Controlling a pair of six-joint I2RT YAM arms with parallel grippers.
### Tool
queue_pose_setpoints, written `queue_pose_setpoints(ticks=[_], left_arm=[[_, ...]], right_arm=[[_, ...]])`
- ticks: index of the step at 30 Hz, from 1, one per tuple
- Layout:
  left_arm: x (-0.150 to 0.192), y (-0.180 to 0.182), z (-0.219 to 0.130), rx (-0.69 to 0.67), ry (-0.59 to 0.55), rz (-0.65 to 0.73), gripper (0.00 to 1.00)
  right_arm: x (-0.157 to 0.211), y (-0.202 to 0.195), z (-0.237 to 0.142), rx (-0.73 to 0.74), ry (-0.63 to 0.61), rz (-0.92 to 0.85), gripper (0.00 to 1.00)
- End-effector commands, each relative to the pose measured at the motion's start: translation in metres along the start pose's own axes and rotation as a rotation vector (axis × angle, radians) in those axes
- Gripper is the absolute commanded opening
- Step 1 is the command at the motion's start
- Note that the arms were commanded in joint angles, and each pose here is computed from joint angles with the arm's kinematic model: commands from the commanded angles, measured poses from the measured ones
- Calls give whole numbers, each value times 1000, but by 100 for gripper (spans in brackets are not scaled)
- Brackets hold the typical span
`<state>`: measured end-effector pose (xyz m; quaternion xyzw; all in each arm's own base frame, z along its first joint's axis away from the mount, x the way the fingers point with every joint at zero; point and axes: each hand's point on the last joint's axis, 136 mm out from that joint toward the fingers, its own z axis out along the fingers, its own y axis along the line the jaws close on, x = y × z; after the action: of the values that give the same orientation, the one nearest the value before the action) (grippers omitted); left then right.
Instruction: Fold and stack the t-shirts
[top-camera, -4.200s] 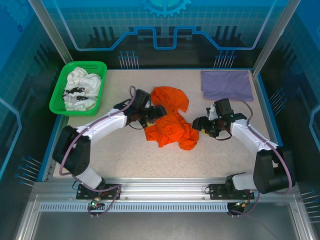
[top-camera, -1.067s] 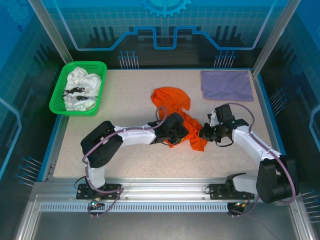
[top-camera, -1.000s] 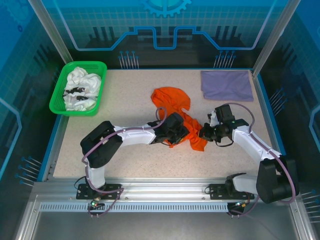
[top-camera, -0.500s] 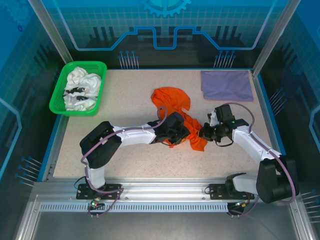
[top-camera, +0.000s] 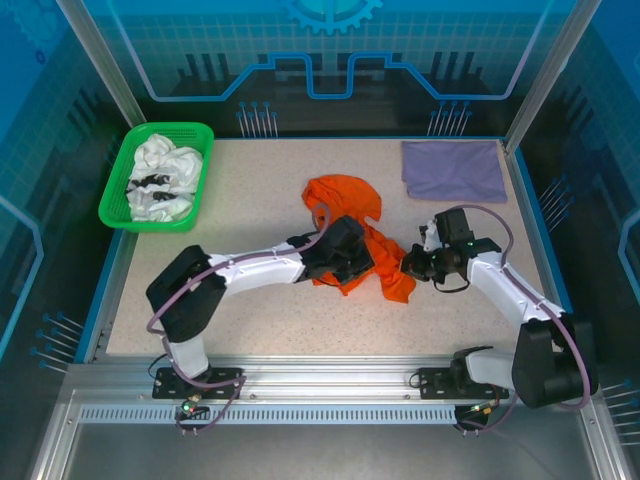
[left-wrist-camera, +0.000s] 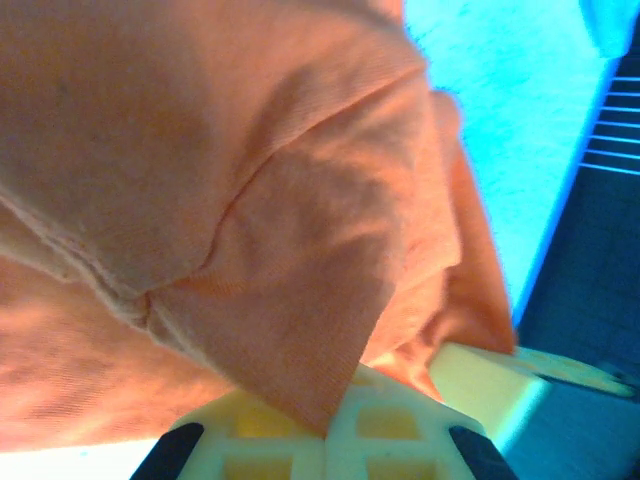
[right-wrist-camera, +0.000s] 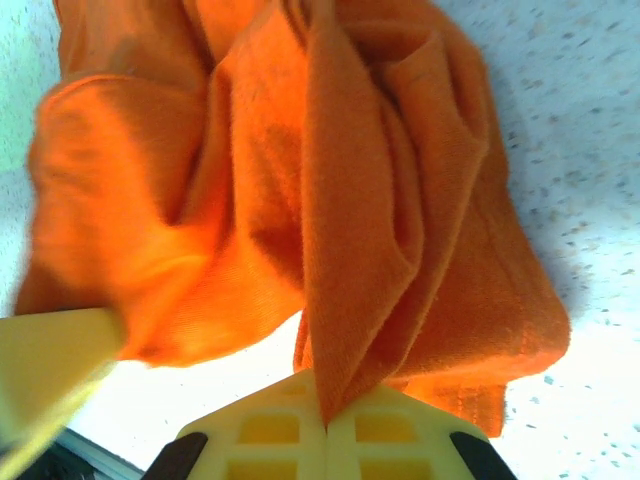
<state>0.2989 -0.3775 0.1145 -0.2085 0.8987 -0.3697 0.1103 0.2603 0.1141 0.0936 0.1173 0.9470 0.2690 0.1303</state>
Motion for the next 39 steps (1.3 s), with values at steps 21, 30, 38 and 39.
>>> queue_pose_setpoints(ticks=[21,30,38,39], left_arm=[[-180,-30,-289,343,-494,159,63],[-98,175,-226,108,-397,-289,83],[-46,130,-164,16,-185,-181,78],[-48,127,-155,-5,-177,-191,76]], right_arm=[[-87,153,-189,-425,-520,-365,0],[27,24,-34,-97,42,-92,0],[42,-10,-12,-26,38,35,15],[42,-10,-12,-29,23,39,16]])
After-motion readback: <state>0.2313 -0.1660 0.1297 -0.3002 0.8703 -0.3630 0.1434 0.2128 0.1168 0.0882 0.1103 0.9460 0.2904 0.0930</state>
